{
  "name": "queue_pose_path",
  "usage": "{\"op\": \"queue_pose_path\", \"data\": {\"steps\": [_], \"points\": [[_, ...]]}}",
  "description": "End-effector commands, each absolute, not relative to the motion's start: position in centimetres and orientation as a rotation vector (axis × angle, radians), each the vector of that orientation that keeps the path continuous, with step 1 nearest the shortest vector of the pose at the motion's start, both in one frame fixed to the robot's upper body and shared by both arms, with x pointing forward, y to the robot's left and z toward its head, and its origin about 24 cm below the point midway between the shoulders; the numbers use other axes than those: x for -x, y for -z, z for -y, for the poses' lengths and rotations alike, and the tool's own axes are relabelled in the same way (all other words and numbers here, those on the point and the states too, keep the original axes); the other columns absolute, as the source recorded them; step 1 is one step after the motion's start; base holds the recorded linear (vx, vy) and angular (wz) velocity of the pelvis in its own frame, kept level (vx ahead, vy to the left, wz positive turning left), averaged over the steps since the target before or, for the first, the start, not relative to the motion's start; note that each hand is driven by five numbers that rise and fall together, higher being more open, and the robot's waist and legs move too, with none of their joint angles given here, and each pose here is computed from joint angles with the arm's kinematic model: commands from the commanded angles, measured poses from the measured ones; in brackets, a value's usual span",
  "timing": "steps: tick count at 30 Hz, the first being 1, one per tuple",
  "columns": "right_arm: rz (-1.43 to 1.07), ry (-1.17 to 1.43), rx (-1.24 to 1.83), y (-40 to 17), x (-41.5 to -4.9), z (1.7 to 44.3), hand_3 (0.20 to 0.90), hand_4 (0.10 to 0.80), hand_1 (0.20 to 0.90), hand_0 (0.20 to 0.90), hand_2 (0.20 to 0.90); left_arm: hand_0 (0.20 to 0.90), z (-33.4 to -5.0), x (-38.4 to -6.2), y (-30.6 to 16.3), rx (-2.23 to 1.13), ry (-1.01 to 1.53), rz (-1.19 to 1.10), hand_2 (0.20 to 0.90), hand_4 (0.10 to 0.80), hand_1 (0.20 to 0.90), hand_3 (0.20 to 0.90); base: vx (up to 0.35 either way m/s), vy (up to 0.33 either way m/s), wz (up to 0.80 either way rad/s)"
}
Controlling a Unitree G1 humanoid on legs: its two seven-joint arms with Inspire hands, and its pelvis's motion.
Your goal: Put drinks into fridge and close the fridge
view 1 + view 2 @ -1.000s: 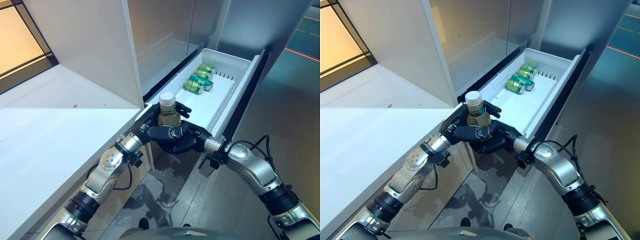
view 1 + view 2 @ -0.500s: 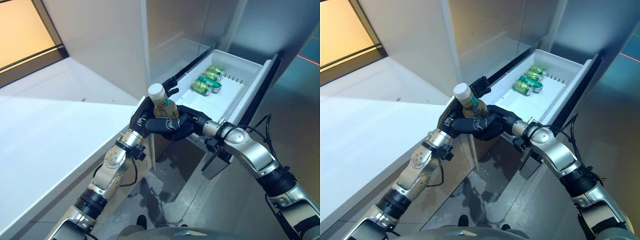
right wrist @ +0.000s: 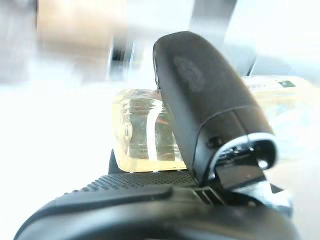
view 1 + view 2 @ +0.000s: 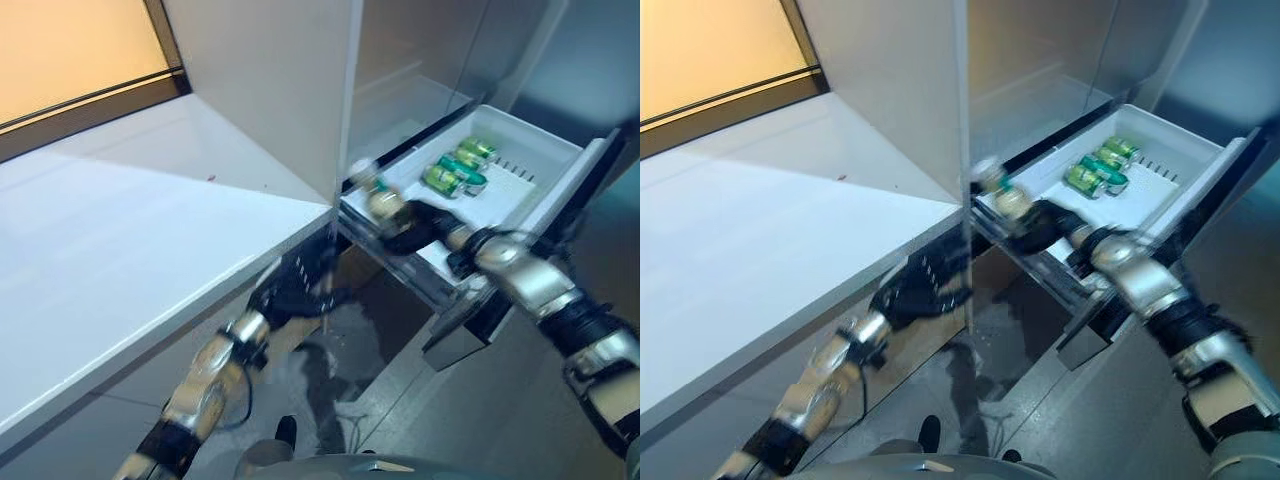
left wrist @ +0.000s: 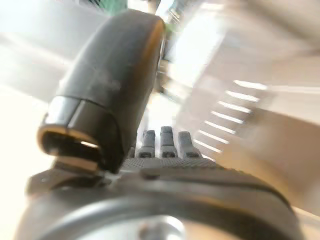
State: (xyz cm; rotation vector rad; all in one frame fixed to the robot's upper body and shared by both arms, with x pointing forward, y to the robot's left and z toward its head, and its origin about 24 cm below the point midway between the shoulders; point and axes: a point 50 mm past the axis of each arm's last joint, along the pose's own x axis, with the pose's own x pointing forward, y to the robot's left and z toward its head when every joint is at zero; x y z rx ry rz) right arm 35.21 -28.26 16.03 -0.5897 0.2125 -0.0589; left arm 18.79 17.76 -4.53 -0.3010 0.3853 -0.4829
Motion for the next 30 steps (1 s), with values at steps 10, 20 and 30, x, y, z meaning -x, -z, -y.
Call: {"op": "queue_pose_path", "data": {"steps": [10,20,30], "points": [[0.455,0.156,0.565,-33.8,-35.6,26.2,0.200,0.100,0.300,0.300,0.300,0.900,-16.7,-20.8,0.0,0.359,0.663,-0.132,0.900,0.800,0.900,0.900,0.005,0.002,0.02],[0.443,0.219,0.540,-34.3,-35.7,27.4,0.200,0.100,0.300,0.300,0.300,0.900,-17.2,-20.6,2.7,0.260,0.538,-0.347,0.900,0.800,0.900,0.900,0.007,-0.001,0.00],[0.262,0.419,0.523,-32.3,-36.0,32.1,0.200,0.100,0.300,0.300,0.300,0.900,-20.8,-17.5,8.0,0.191,0.302,-0.655,0.900,0.800,0.900,0.900,0.003,-0.046,0.05]]}}
